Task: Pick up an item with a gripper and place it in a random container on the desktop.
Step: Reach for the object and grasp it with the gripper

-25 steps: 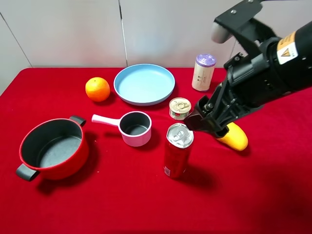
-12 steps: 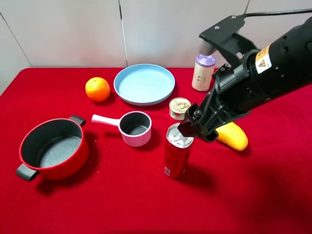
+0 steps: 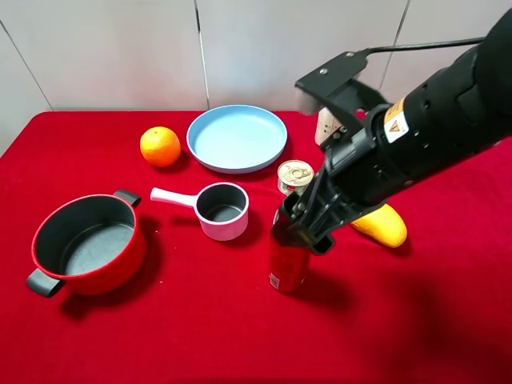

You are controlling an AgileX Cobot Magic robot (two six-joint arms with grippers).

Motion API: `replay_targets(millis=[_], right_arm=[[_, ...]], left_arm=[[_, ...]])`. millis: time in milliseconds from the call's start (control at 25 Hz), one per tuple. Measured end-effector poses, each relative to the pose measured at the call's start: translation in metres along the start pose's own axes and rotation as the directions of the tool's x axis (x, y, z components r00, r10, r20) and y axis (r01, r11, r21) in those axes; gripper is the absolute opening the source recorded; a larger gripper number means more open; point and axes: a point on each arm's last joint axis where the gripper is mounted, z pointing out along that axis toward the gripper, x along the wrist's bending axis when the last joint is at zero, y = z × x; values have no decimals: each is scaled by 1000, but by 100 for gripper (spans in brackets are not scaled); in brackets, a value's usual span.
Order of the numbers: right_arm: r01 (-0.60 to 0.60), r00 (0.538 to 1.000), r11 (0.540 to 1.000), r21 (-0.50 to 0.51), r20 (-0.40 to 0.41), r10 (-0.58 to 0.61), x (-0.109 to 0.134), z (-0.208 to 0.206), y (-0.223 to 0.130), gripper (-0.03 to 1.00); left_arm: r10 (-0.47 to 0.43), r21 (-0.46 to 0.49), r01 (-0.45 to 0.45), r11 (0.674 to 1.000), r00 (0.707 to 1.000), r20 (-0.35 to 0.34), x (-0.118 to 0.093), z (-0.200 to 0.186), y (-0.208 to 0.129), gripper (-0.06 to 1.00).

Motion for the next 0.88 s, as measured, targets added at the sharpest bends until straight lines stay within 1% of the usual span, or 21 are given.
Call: replay_targets(millis=[520,760,880], right_arm=[[-2,1000,999,38,-3,2,0,19,1,69],[-1,1000,1000,32,0,1,0,21,2,69],[1,1000,999,45,1,-1,-1,25,2,69]], left_arm=[[0,0,0,1000,1000,0,0,0,0,99],[0,0,0,1000,1000,0,0,0,0,99],[0,0,0,1000,1000,0,0,0,0,99]])
